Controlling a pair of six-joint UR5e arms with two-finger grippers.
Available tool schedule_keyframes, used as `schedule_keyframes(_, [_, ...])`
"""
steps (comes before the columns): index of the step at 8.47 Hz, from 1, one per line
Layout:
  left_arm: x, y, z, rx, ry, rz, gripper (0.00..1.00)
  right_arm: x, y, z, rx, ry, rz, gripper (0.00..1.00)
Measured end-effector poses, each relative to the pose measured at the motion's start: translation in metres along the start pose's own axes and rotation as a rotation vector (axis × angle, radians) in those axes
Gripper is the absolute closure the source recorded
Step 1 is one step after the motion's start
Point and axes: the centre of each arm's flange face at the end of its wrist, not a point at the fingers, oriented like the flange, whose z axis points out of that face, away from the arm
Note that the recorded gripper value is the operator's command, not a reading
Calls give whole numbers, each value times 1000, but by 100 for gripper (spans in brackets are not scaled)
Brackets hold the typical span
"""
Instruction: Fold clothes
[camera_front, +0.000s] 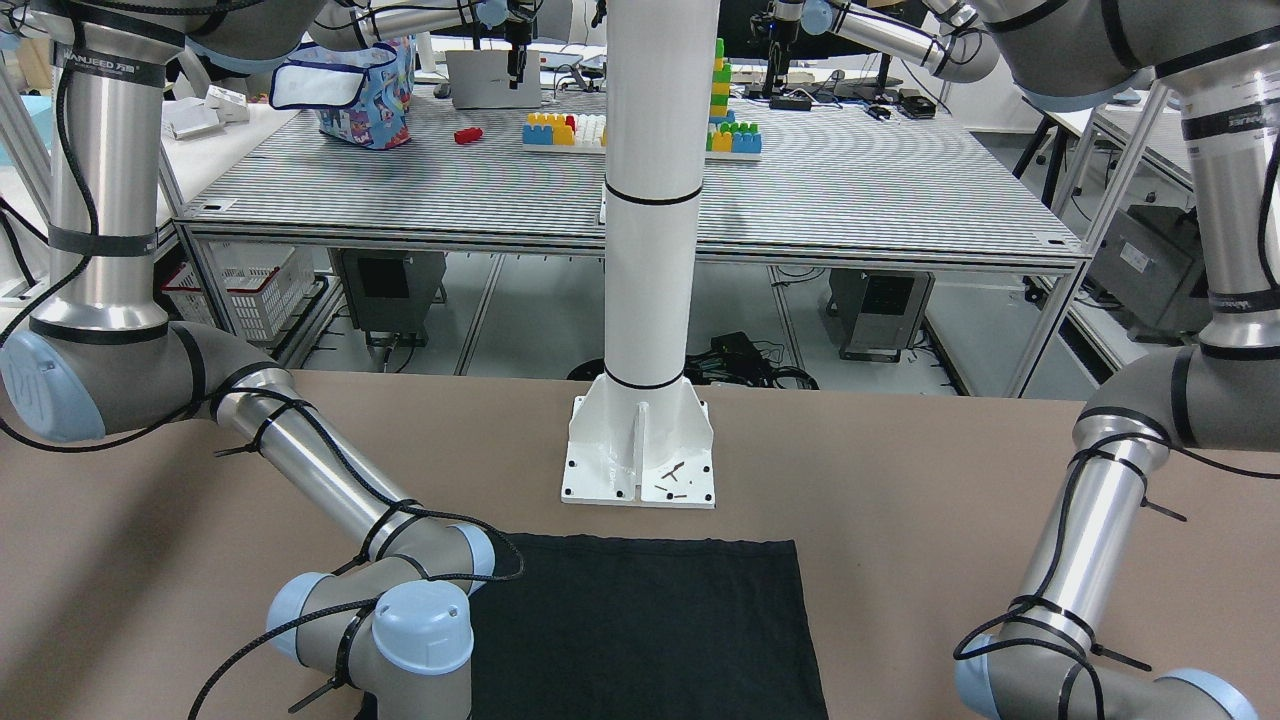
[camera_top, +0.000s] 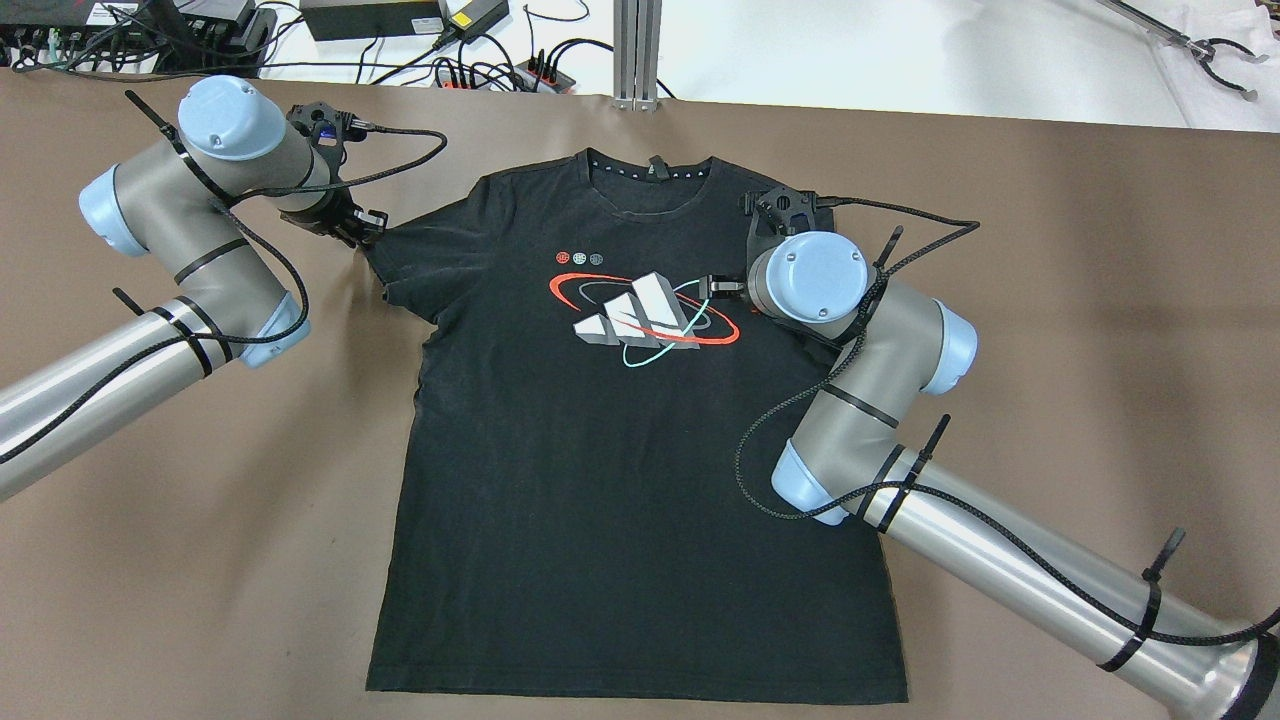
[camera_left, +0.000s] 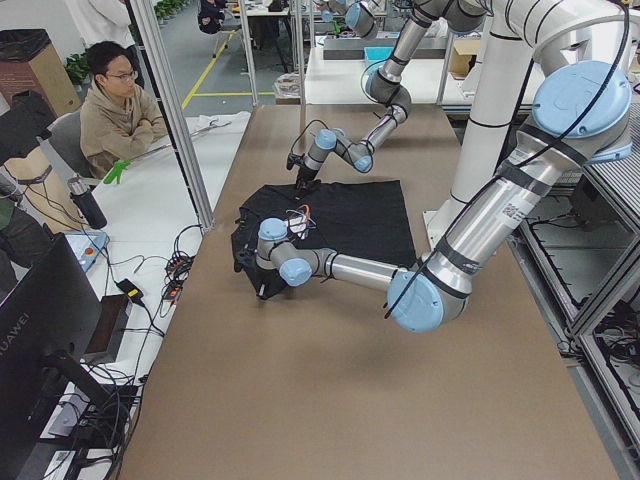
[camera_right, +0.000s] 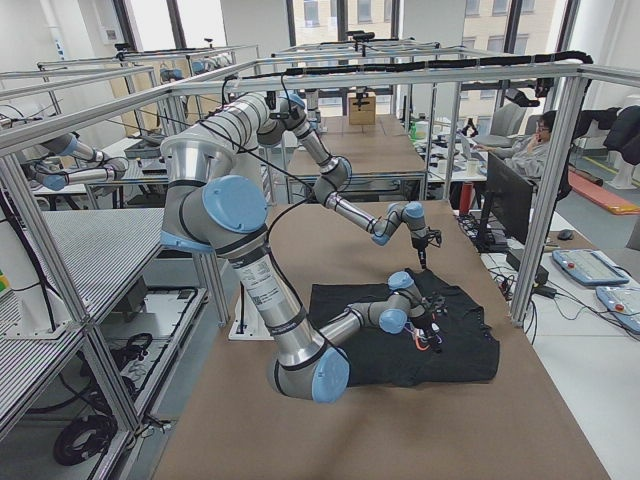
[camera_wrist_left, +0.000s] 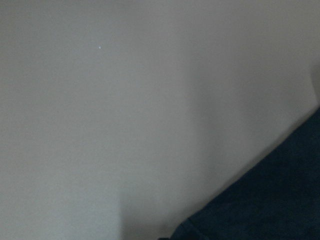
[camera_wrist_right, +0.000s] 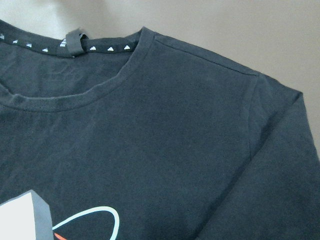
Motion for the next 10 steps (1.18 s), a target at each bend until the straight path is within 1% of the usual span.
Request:
schedule_keyframes(1, [-2,0,3,1,1,0,61,0,0,0,2,-2,0,6])
schedule_keyframes(2, [-3,-1,4,3,2,-1,66,0,1,0,3,-5,1,6])
schedule_keyframes(3, [-3,-1,4,3,2,-5,94,0,1,-1,4,-6,1,6])
schedule_keyframes(4, [-3,-1,4,3,2,-8,100,0,1,-1,4,-7,2,6])
schedule_keyframes(6, [2,-3,1,4,14,-21,100,0,2,-1,4,-8,3,6])
schedule_keyframes(7, [6,-6,-7,-8,42,-27,100,1,3,-1,3,-7,6,6])
schedule_keyframes(9, [16,-16,-43,-27,126,-39,100,1,3,-1,4,-10,9,6])
schedule_keyframes(10, [27,-18,-57,-26,151,-64,100,1,3,-1,5,-12,9,6])
